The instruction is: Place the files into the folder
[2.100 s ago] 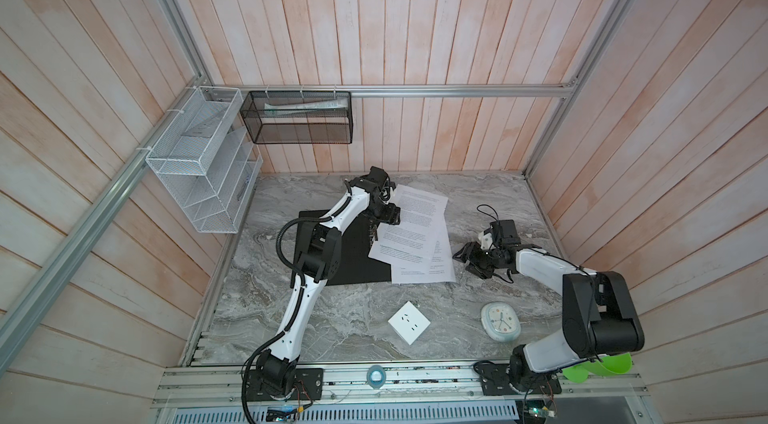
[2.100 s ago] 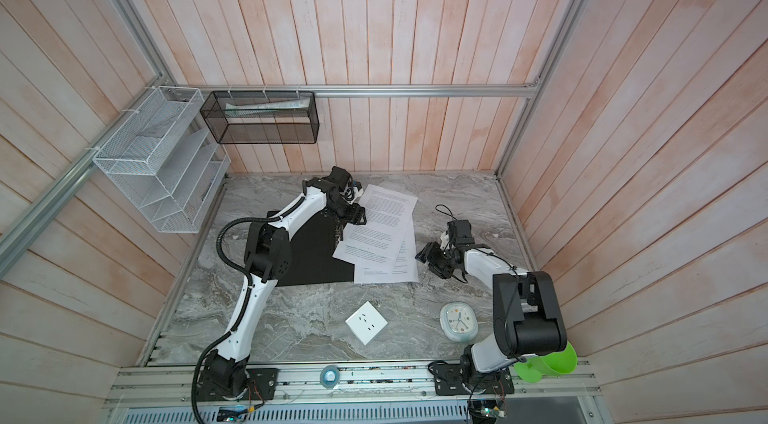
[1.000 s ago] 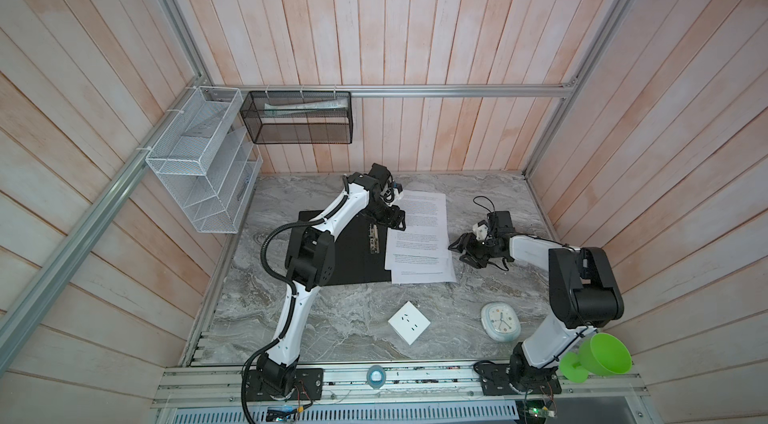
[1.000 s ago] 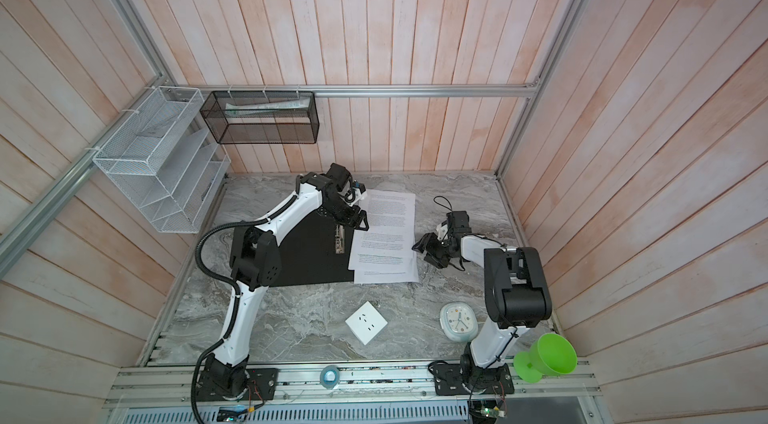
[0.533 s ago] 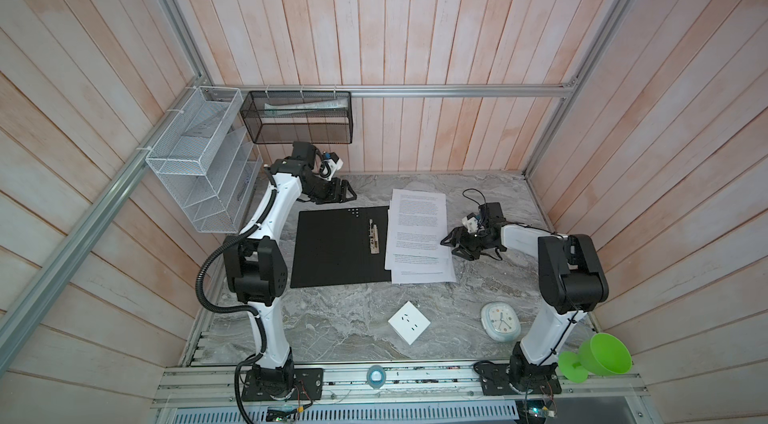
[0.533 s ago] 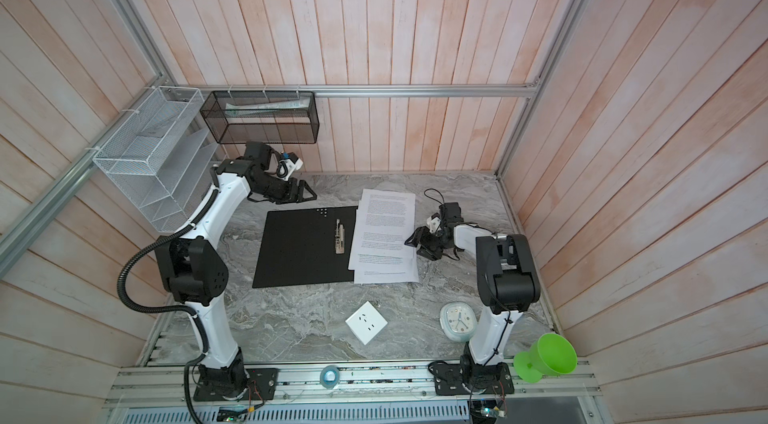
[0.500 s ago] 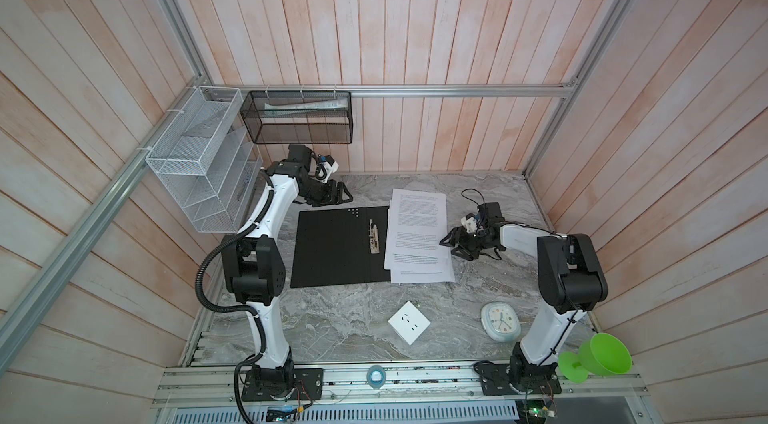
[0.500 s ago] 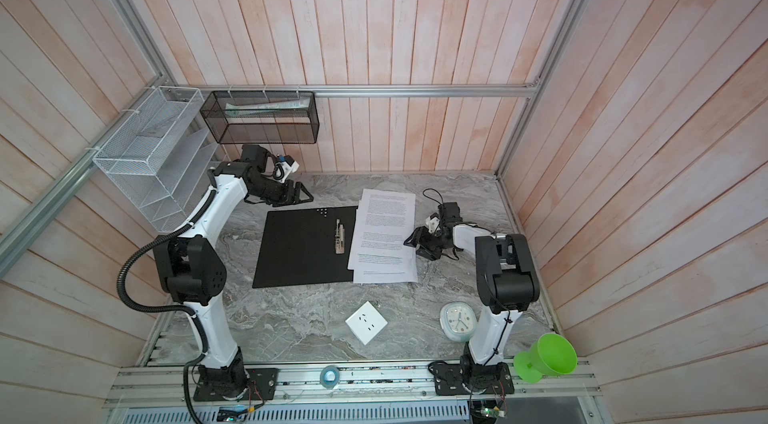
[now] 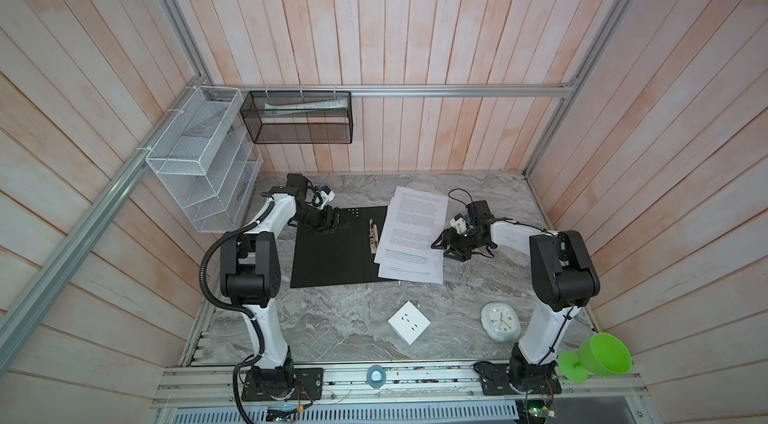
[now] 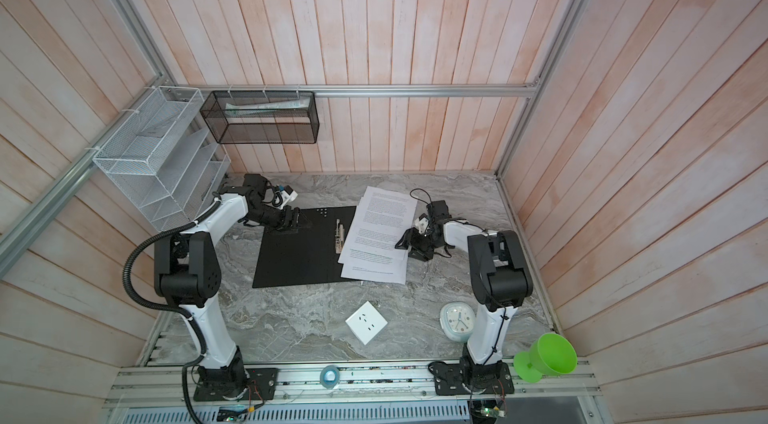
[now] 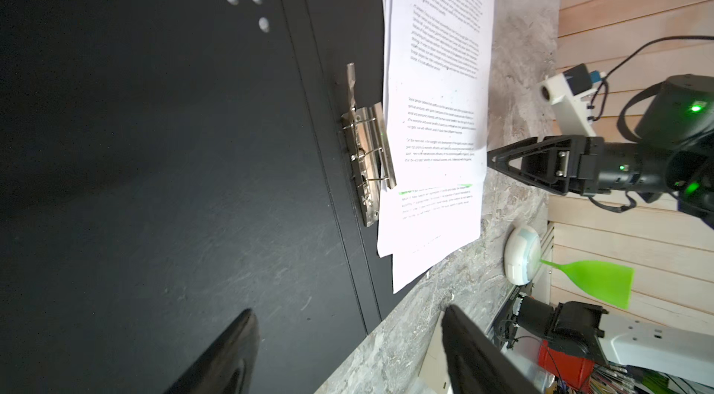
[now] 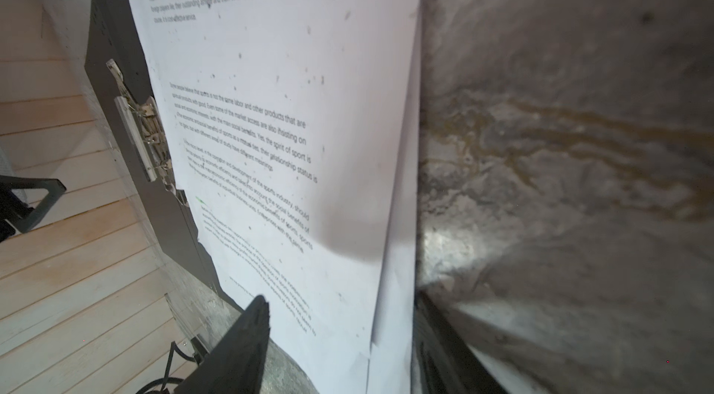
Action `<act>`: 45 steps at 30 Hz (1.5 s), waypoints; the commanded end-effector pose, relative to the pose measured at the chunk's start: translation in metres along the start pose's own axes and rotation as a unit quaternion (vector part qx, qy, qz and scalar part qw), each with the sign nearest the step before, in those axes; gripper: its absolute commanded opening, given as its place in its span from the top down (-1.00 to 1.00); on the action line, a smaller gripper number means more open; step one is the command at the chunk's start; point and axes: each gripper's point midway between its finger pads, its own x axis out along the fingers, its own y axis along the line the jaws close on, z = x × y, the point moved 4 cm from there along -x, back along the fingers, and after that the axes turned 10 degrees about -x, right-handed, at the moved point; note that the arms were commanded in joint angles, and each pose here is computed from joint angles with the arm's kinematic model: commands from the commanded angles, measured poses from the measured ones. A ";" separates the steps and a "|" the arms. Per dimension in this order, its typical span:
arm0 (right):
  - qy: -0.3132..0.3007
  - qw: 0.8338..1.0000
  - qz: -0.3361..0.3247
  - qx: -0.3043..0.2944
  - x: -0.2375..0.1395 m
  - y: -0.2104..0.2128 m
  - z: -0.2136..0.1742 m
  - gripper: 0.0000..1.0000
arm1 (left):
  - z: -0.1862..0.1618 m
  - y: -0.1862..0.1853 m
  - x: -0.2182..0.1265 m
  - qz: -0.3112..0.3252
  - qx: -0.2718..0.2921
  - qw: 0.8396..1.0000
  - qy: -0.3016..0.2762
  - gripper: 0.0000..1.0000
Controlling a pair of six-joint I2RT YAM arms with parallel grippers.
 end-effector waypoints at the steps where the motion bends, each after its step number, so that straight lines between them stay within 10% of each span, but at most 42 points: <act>1: 0.031 0.999 -0.022 -0.009 0.002 -0.002 -0.007 -0.22 | 0.004 -0.011 0.004 -0.046 0.024 0.999 -0.001 -0.54; 11: -0.002 0.987 -0.149 -0.062 -0.045 -0.003 0.029 -0.21 | -0.027 -0.025 0.017 0.063 0.207 0.976 0.009 -0.54; 17: -0.068 0.979 -0.131 -0.141 -0.066 0.038 0.098 -0.12 | -0.083 -0.043 0.043 0.143 0.380 0.912 0.061 -0.53; 30: -0.174 0.955 -0.122 -0.208 -0.018 0.047 0.234 0.06 | -0.172 -0.049 0.109 0.200 0.528 0.815 0.128 -0.55; 45: -0.216 0.953 -0.081 -0.194 0.053 0.016 0.271 0.03 | -0.169 -0.048 0.137 0.213 0.547 0.799 0.128 -0.55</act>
